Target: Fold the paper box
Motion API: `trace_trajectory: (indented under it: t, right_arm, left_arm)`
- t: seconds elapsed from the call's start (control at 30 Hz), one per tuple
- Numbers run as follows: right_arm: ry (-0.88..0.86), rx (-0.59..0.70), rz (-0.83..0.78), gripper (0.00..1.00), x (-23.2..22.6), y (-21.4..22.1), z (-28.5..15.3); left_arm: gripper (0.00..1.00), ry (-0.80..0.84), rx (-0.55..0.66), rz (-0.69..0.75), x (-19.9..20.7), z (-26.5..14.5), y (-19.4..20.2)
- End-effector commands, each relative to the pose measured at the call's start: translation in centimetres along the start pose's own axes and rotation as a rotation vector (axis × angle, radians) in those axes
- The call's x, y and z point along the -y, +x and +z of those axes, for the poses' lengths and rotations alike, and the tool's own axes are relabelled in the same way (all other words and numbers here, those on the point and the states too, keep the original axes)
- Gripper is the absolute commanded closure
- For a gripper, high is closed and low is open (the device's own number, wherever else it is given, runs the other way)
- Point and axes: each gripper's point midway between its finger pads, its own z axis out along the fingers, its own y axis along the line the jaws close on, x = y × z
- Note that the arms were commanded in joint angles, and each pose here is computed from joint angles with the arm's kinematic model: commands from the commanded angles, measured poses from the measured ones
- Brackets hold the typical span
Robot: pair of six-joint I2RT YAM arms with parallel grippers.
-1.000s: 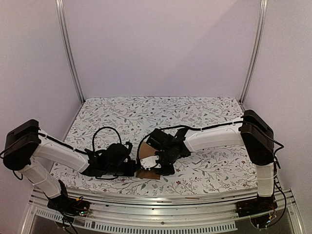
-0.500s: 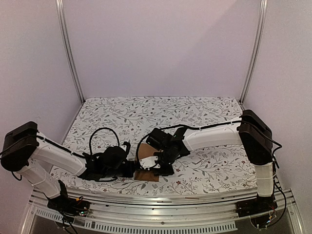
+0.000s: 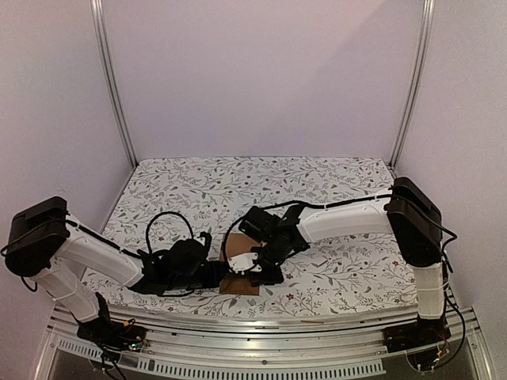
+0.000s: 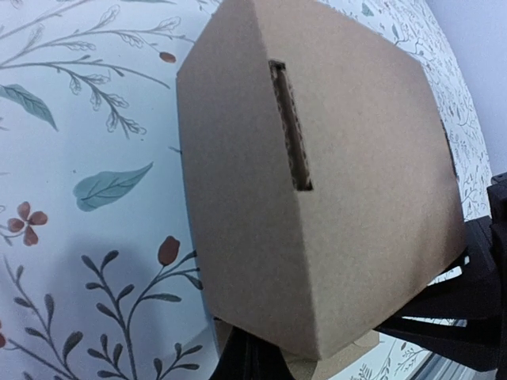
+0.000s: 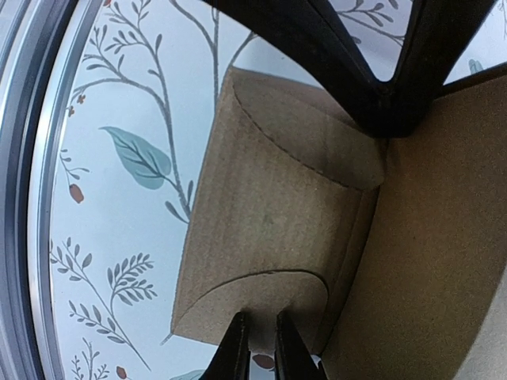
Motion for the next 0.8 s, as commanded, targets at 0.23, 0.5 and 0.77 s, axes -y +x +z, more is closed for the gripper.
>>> trace_trajectory:
  t: [0.23, 0.5, 0.77]
  right_arm:
    - [-0.131, -0.248, 0.253, 0.89, -2.7, 8.2, 5.9]
    - [-0.136, -0.251, 0.272, 0.89, -2.5, 8.5, 6.1]
    - [-0.139, -0.244, 0.308, 0.89, -2.0, 8.6, 6.1]
  left_arm:
    - [1.00, 0.185, -0.131, 0.082, 5.8, -1.4, 4.5]
    - [1.00, 0.198, -0.120, 0.062, 6.0, -1.9, 4.9]
    - [1.00, 0.314, -0.121, 0.053, 7.5, -2.7, 5.1]
